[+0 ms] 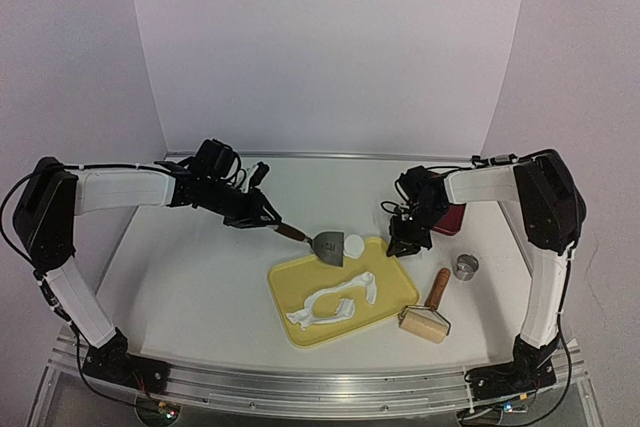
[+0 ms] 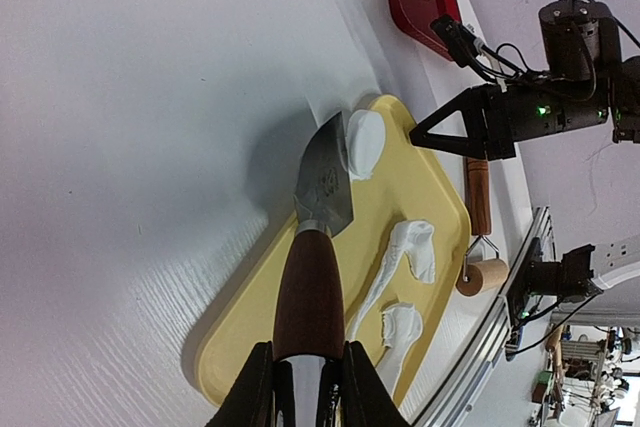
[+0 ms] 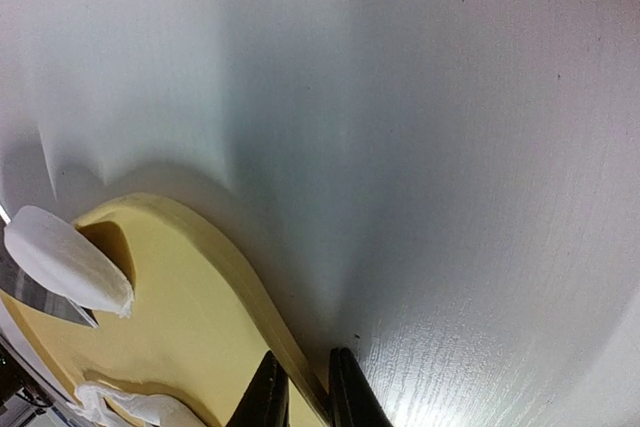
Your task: Roll out the dumpling wrappers from the dough
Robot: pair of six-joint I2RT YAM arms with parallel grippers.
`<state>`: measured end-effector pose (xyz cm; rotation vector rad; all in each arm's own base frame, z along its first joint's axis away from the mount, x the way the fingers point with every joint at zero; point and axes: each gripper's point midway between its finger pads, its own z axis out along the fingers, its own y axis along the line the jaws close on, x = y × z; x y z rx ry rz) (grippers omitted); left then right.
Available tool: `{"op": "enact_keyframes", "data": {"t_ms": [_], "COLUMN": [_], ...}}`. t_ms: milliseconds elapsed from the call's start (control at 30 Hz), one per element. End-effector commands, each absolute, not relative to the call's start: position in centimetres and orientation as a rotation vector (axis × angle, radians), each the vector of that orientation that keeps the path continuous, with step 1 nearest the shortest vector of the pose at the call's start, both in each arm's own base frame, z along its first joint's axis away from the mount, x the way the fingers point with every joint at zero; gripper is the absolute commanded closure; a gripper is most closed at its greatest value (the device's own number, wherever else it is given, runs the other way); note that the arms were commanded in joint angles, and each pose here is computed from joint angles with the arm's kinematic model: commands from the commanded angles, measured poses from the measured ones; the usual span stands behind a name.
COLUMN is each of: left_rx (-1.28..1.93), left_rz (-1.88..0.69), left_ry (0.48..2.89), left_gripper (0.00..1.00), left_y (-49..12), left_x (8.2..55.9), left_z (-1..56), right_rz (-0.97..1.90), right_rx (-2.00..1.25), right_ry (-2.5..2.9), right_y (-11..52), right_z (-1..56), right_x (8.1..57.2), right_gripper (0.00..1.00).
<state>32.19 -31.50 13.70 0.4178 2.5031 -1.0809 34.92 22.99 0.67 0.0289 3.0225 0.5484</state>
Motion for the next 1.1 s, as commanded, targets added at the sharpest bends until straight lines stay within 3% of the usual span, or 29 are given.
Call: {"op": "enact_keyframes", "data": {"t_ms": [0,533,1067], "left_rx": [0.456,0.506,0.282], "left_rz": [-1.045,-1.147,-1.102], "left_ry": [2.455,2.452,2.620], "left_gripper": [1.00,1.00,1.00], "left_y": [-32.3,-36.0,-34.0], "left_x": [33.6,33.7,32.6], "left_z": [13.6,12.5,14.9], "right_rz": [0.527,0.590,0.480], "right_rx": [0.039,0.095,0.195], "right_ry": [3.056,3.043,3.048], "right_y": [23.8,25.3,24.0], "right_z": [-0.6,-0.6,-1.3], "right_x": [34.5,34.6,34.9], "right_gripper": [0.87,0.86,0.85]}}
